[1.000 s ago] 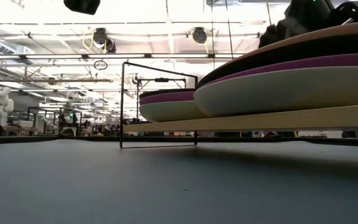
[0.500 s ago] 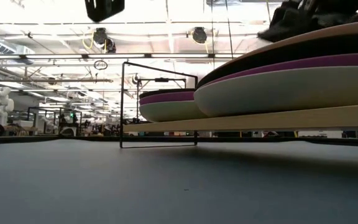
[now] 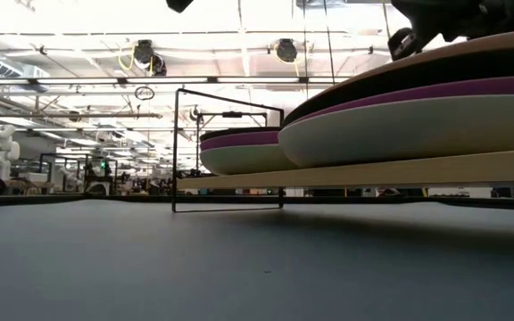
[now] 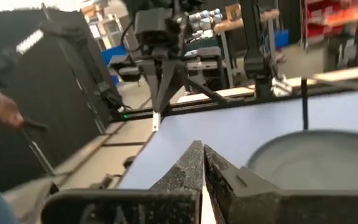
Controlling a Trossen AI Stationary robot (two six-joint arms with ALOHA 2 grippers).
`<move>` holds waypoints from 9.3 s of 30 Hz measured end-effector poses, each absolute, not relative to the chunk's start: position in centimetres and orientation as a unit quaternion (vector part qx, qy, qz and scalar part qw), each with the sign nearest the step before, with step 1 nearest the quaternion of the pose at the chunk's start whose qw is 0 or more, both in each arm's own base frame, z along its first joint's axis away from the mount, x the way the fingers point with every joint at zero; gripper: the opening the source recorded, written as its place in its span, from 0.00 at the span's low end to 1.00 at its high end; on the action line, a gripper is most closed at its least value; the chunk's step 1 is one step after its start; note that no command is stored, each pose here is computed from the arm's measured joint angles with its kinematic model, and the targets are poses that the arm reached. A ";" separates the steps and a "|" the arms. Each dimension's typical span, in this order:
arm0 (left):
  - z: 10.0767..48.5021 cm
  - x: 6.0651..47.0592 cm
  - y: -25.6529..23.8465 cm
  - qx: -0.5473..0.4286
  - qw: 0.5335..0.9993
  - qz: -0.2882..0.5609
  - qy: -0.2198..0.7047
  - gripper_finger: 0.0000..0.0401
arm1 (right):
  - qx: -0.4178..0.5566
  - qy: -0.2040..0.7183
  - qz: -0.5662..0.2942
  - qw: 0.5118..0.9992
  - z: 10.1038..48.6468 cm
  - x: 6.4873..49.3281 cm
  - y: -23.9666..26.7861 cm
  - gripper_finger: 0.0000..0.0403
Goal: Place and stack plates onto a shelf
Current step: Return to Home Position
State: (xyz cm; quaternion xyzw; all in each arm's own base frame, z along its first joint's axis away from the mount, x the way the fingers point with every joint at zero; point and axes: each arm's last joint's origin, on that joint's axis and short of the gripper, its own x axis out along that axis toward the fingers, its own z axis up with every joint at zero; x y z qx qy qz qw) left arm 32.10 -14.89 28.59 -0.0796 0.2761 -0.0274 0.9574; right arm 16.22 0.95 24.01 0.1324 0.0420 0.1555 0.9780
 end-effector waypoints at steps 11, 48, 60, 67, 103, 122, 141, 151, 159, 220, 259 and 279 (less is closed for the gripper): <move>30.7 28.0 -12.3 -0.019 0.953 0.033 0.301 0.01 | 0.113 0.034 0.094 0.989 24.8 15.3 0.8 0.00; 26.4 22.1 -4.0 -0.022 0.933 0.244 0.263 0.01 | -0.002 0.132 -0.114 0.985 23.2 14.2 -0.4 0.00; 27.6 22.8 -7.4 0.025 0.984 0.118 0.131 0.01 | -0.012 0.104 -0.075 0.992 23.9 13.4 0.2 0.00; 27.1 22.5 -8.2 0.014 0.989 0.100 0.107 0.01 | -0.014 0.111 -0.006 0.994 22.4 12.1 0.8 0.00; 19.1 19.6 -2.0 0.029 0.998 -0.029 0.039 0.01 | -0.031 0.057 0.007 0.998 16.0 11.8 1.1 0.00; 17.0 13.6 -0.9 0.044 0.999 -0.022 -0.021 0.01 | -0.016 0.059 -0.031 0.998 16.0 11.8 0.9 0.00; 17.4 11.9 -0.7 0.060 0.998 -0.003 -0.027 0.01 | -0.006 0.075 -0.032 0.997 15.6 11.7 0.9 0.00; 17.2 10.8 -0.1 0.051 0.998 0.014 -0.017 0.01 | -0.009 0.080 -0.032 0.996 15.5 11.7 0.9 0.00; 16.8 10.1 -0.1 0.021 1.000 0.011 -0.006 0.01 | -0.005 0.065 -0.032 0.997 15.8 11.6 0.9 0.00; 16.8 9.7 -0.4 0.001 1.000 -0.019 -0.006 0.01 | -0.048 0.014 -0.035 0.998 16.6 9.8 0.0 0.00; 17.0 9.7 -0.4 0.011 1.000 -0.016 -0.021 0.01 | -0.041 -0.059 -0.038 0.997 18.0 9.7 0.0 0.00; 17.0 9.7 -0.4 0.010 1.000 -0.019 -0.022 0.01 | -0.041 -0.060 -0.038 0.997 18.0 9.7 0.0 0.00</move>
